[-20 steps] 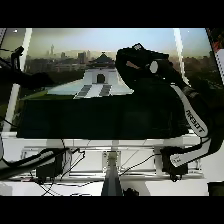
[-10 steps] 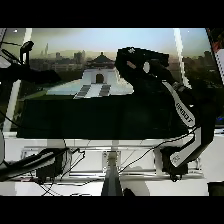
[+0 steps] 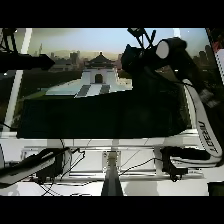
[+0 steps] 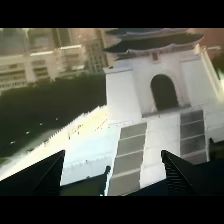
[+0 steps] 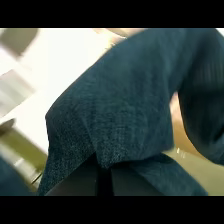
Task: Fold the clothes and pants, and hang the long-sleeved shirts on hangers.
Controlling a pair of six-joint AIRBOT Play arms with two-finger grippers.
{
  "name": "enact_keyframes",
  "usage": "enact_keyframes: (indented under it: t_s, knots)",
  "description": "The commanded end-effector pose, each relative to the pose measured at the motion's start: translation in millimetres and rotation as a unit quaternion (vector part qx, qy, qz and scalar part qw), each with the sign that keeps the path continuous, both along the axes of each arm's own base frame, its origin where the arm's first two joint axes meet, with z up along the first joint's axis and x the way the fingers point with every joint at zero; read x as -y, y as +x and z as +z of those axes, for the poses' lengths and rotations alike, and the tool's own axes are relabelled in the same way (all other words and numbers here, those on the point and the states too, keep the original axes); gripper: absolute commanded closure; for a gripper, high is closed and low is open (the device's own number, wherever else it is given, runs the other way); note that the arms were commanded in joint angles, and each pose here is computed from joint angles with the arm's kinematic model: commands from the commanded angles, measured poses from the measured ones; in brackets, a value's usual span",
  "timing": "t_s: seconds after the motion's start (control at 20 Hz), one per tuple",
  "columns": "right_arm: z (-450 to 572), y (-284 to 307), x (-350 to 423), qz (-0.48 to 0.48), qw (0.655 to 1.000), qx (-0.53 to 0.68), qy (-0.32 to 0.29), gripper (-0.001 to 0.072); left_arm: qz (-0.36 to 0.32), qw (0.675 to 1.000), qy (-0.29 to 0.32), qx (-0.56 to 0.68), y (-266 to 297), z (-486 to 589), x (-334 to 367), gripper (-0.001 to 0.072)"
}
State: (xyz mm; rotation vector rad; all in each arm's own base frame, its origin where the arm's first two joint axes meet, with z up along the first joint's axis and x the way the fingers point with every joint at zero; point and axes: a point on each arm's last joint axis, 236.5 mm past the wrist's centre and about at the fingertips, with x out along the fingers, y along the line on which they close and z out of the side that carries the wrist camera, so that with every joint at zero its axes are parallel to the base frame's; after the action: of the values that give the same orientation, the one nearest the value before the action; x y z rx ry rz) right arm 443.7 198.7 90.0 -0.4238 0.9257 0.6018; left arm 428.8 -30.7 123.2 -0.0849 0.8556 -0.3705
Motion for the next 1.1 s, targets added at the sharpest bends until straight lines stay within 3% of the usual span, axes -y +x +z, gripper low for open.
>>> enact_keyframes:
  t_s: [0.0,0.05,0.2,0.35,0.45,0.6,0.7,0.75,1.05]
  knots:
    - [38.8,-81.8,20.1,0.028,0.997,-0.065,-0.026,0.0652,-0.018,1.0,-0.019,-0.007,-15.0,13.4,15.5,0.0132]
    - [38.8,-106.1,41.0,0.025,0.993,-0.095,-0.061,0.0652,-0.031,0.999,-0.024,-0.028,-22.8,7.6,24.0,0.0199]
    - [43.1,-169.8,95.9,0.006,0.975,-0.167,-0.145,0.0651,-0.079,0.993,-0.054,-0.07,-37.0,-13.4,69.1,0.0215]
    - [54.9,-202.0,112.9,-0.006,0.973,-0.174,-0.152,0.0652,-0.126,0.979,-0.132,-0.094,-37.8,-33.6,148.5,0.0215]
    - [61.2,-209.6,122.9,-0.016,0.975,-0.157,-0.157,0.0651,-0.122,0.97,-0.183,-0.102,-25.0,-50.0,205.0,0.0213]
    - [66.7,-212.0,127.5,-0.021,0.976,-0.145,-0.159,0.0651,-0.068,0.953,-0.271,-0.118,-3.5,-82.9,285.8,0.018]
    - [66.0,-210.7,126.7,-0.02,0.977,-0.144,-0.158,0.0651,-0.045,0.946,-0.289,-0.138,-2.9,-116.4,327.1,0.0022]
    - [66.8,-207.4,125.4,-0.02,0.978,-0.137,-0.155,0.065,-0.035,0.943,-0.296,-0.149,-2.7,-131.7,344.1,0.0002]
    - [69.5,-196.3,120.5,-0.02,0.983,-0.113,-0.145,0.0651,-0.046,0.918,-0.343,-0.192,11.2,-158.0,413.0,0.0003]
